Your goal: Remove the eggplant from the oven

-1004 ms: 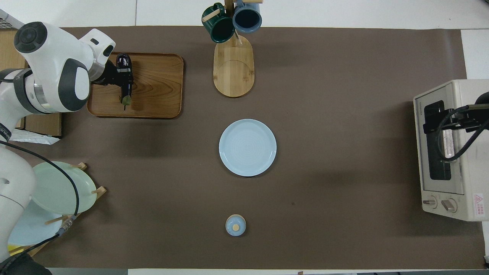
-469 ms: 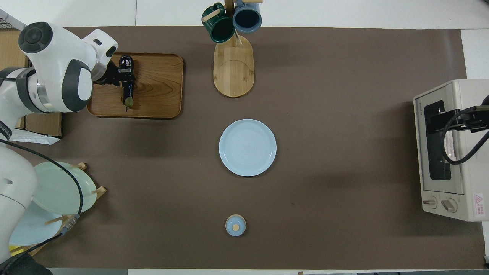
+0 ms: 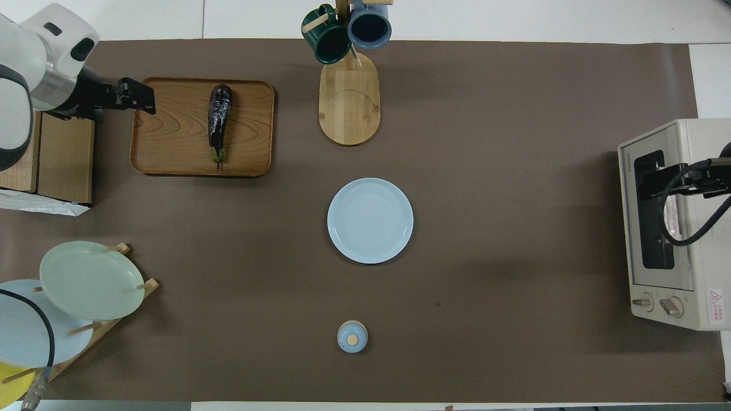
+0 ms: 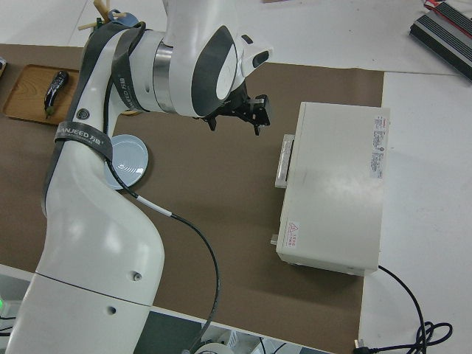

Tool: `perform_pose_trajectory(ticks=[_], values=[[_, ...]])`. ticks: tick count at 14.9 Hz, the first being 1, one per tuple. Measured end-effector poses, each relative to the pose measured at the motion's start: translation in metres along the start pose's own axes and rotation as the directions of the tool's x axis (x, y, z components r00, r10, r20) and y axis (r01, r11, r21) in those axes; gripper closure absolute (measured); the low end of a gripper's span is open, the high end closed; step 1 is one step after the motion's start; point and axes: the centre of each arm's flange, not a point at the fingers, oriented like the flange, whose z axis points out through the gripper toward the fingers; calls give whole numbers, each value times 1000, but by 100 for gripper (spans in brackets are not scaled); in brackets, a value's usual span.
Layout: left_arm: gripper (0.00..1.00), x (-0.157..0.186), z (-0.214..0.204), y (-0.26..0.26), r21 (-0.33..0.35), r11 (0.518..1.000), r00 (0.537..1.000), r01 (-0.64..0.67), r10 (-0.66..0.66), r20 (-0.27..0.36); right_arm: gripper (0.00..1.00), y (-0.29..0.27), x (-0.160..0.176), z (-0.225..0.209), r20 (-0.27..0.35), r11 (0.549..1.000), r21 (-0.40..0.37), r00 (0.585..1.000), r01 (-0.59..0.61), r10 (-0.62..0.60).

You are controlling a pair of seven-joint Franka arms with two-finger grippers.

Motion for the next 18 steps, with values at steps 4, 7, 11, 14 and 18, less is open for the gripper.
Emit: perform_pose_trajectory(ticks=[4,7,11,14,18], values=[[0,-54,-82,-3,21,1000,998,-5,4,70,0,0,0,0,0,1000,0,1000,0,0],[0,-82,-103,-4,35,999,991,-9,4,132,0,0,0,0,0,1000,0,1000,0,0],[0,-99,-81,-5,47,999,981,-13,3,193,0,0,0,0,0,1000,0,1000,0,0],[0,-105,-78,-2,49,999,978,-20,9,207,0,0,0,0,0,1000,0,1000,0,0],[0,-107,-92,0,39,999,981,-21,13,193,0,0,0,0,0,1000,0,1000,0,0]])
